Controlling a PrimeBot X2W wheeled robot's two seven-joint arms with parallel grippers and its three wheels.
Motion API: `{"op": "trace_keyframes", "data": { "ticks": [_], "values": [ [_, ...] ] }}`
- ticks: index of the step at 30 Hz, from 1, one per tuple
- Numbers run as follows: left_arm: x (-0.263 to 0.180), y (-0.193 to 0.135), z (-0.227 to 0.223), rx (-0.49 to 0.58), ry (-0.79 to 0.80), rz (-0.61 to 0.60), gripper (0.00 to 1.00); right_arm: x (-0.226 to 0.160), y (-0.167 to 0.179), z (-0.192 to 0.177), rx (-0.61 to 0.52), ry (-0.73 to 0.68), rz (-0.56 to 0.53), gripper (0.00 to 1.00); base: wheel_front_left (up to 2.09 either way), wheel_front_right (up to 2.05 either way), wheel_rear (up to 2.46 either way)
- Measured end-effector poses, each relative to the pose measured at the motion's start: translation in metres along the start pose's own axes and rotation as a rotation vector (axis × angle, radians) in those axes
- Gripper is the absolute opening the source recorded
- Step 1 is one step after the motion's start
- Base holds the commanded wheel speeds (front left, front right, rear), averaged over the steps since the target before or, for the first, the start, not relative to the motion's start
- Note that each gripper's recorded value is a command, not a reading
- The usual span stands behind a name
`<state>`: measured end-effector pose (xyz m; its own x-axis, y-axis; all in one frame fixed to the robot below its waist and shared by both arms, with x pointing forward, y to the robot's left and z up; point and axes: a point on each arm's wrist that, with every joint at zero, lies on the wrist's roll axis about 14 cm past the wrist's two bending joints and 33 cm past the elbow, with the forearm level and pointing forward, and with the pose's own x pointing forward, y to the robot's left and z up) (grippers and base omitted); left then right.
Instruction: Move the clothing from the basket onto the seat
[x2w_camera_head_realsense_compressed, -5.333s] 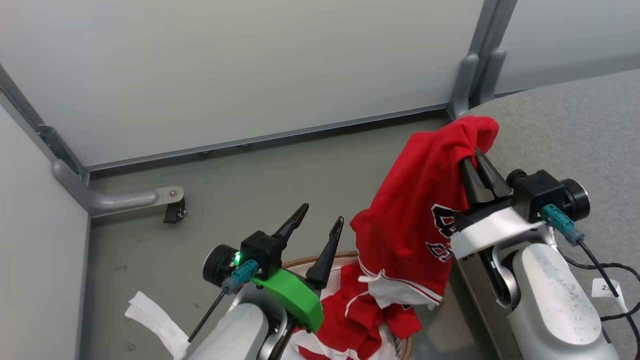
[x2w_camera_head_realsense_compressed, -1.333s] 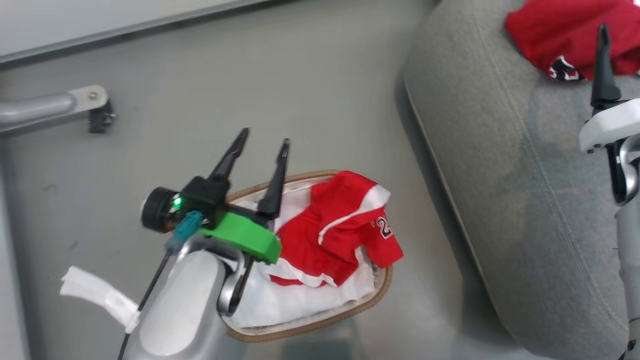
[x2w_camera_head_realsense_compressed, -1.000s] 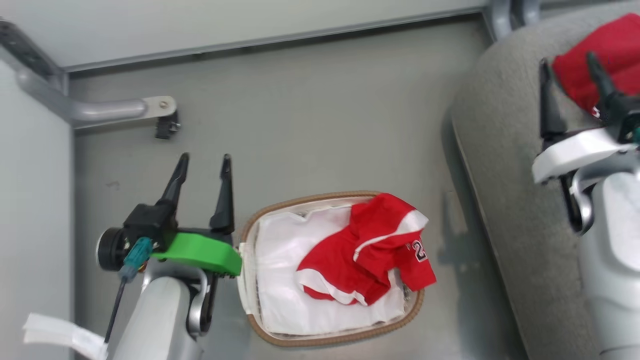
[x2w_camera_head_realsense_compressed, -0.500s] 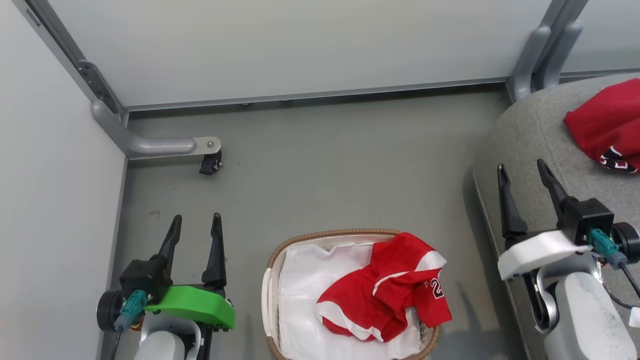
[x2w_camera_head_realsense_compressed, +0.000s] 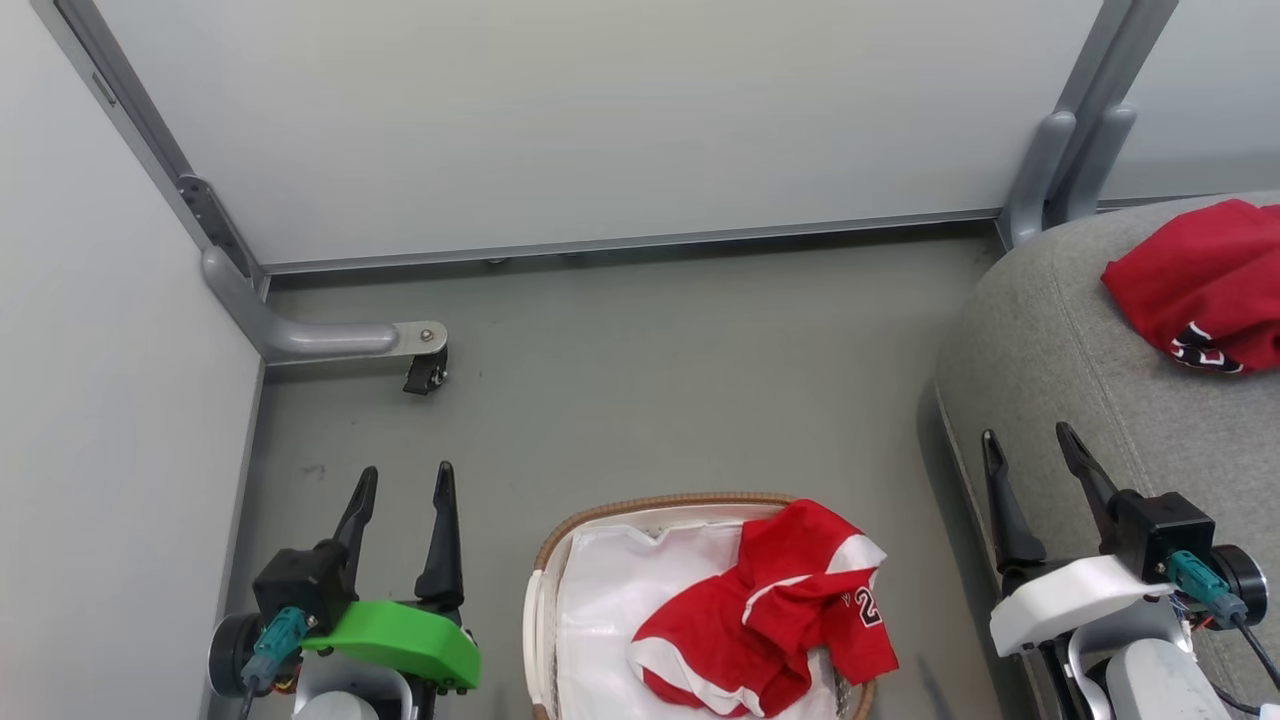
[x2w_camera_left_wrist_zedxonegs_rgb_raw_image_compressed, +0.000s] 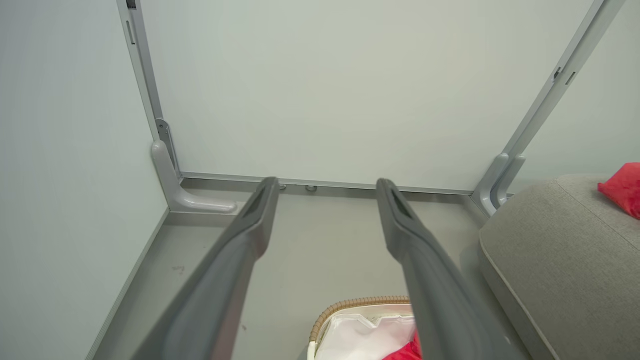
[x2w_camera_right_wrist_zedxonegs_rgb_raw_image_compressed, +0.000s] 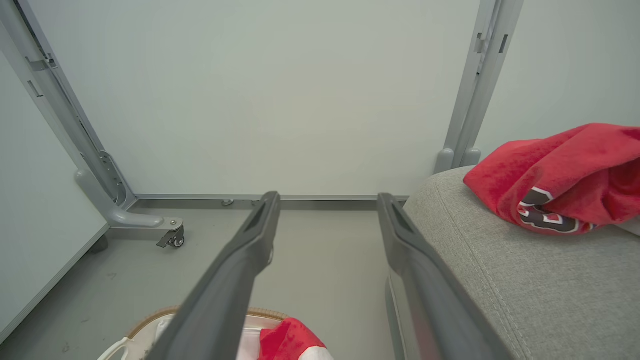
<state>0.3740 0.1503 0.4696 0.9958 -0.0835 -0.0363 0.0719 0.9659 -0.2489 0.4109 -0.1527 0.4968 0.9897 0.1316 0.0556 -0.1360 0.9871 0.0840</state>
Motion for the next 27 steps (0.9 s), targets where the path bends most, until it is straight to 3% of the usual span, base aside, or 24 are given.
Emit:
{"op": "trace_keyframes", "data": {
  "ticks": [27],
  "values": [
    [-0.0075, -0.0046, -0.0025, 0.003, 0.008, -0.016, 1.00, -0.0093, 0.0059, 0.0021, 0.016, -0.002, 0.013, 1.00, 0.00, 0.00, 0.00]
  ]
}}
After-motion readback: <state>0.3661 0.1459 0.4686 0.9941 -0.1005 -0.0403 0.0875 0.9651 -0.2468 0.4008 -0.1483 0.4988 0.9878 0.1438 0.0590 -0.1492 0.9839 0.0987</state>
